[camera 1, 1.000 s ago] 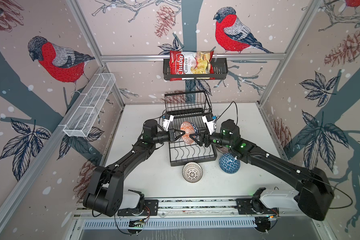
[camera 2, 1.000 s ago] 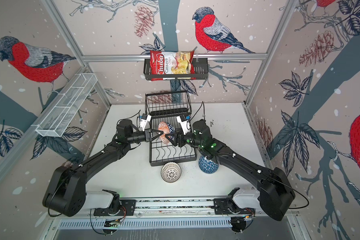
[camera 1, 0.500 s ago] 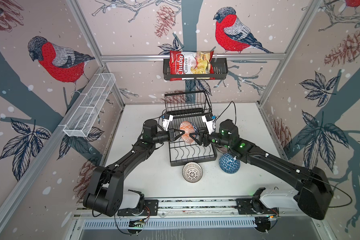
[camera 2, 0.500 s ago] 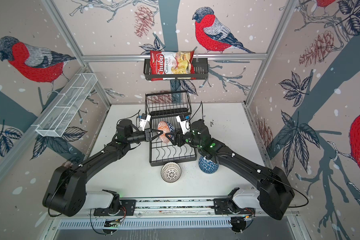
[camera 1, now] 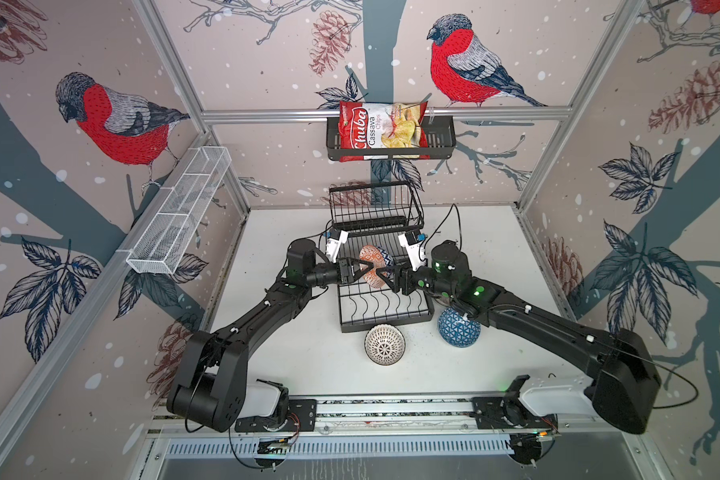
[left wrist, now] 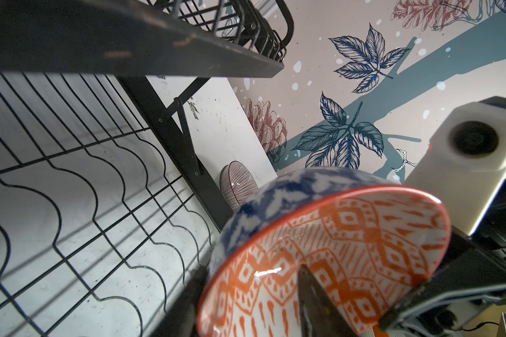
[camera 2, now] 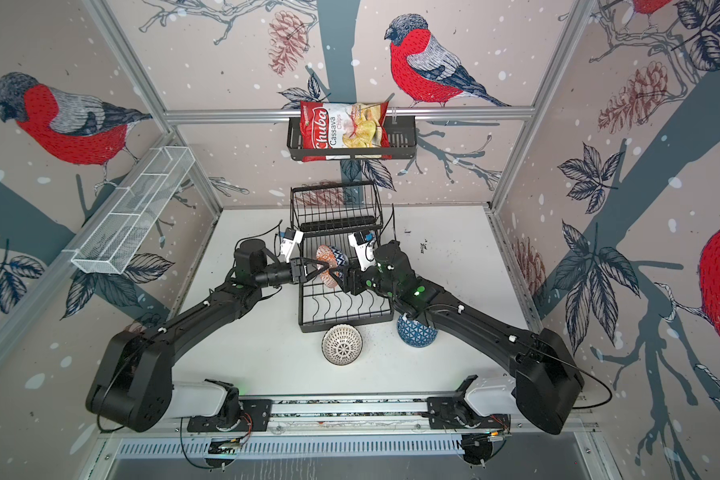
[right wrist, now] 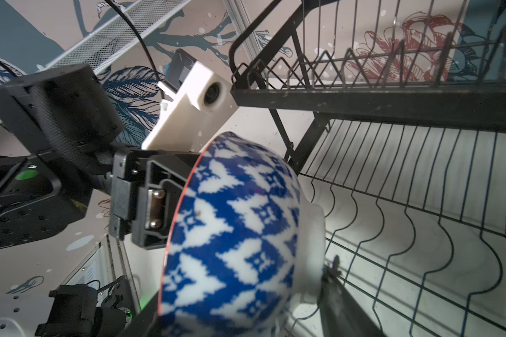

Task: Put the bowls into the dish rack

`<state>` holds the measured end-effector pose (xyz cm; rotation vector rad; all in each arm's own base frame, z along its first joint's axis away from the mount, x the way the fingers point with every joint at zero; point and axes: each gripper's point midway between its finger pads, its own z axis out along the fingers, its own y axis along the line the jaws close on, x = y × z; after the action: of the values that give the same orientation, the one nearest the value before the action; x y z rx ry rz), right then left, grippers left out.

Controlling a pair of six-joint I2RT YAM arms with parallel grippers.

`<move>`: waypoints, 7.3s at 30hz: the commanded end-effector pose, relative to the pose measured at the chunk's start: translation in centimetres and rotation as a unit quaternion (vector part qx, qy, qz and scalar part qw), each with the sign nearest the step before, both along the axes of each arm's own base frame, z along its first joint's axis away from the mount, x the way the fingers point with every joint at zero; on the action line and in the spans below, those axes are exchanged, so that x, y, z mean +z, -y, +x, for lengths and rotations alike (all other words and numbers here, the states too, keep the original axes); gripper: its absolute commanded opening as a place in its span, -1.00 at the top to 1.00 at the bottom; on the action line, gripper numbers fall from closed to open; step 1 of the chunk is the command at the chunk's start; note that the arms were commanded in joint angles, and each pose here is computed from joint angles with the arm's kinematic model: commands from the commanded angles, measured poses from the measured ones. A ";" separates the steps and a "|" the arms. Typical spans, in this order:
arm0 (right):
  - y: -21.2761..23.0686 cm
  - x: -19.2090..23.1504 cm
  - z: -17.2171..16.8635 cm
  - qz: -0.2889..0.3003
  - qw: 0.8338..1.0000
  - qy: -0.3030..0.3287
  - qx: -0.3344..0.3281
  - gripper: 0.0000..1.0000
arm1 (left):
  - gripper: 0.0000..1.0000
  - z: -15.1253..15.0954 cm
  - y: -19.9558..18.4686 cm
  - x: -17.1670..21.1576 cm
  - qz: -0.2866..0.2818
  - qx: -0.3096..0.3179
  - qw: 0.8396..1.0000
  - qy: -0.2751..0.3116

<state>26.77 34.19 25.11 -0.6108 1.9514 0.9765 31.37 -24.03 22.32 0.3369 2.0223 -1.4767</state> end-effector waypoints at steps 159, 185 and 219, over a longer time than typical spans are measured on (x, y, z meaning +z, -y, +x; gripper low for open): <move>-3.6 -13.3 13.6 -0.398 0.855 0.258 -0.209 -1.00 | -0.76 0.0 -9.5 -7.0 0.192 0.257 0.947 -0.012; 3.6 -5.1 6.2 -0.258 0.911 0.110 -0.302 -1.00 | -0.74 -3.1 -7.4 -6.3 0.263 0.230 0.937 -0.029; 17.6 -5.8 2.1 -0.223 0.878 0.041 -0.422 -0.99 | -0.30 -16.3 1.2 -17.8 0.445 0.077 0.871 -0.190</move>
<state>28.62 16.51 19.14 -0.0227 2.0736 -0.0730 15.58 -25.03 4.91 0.2536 2.8550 -0.4339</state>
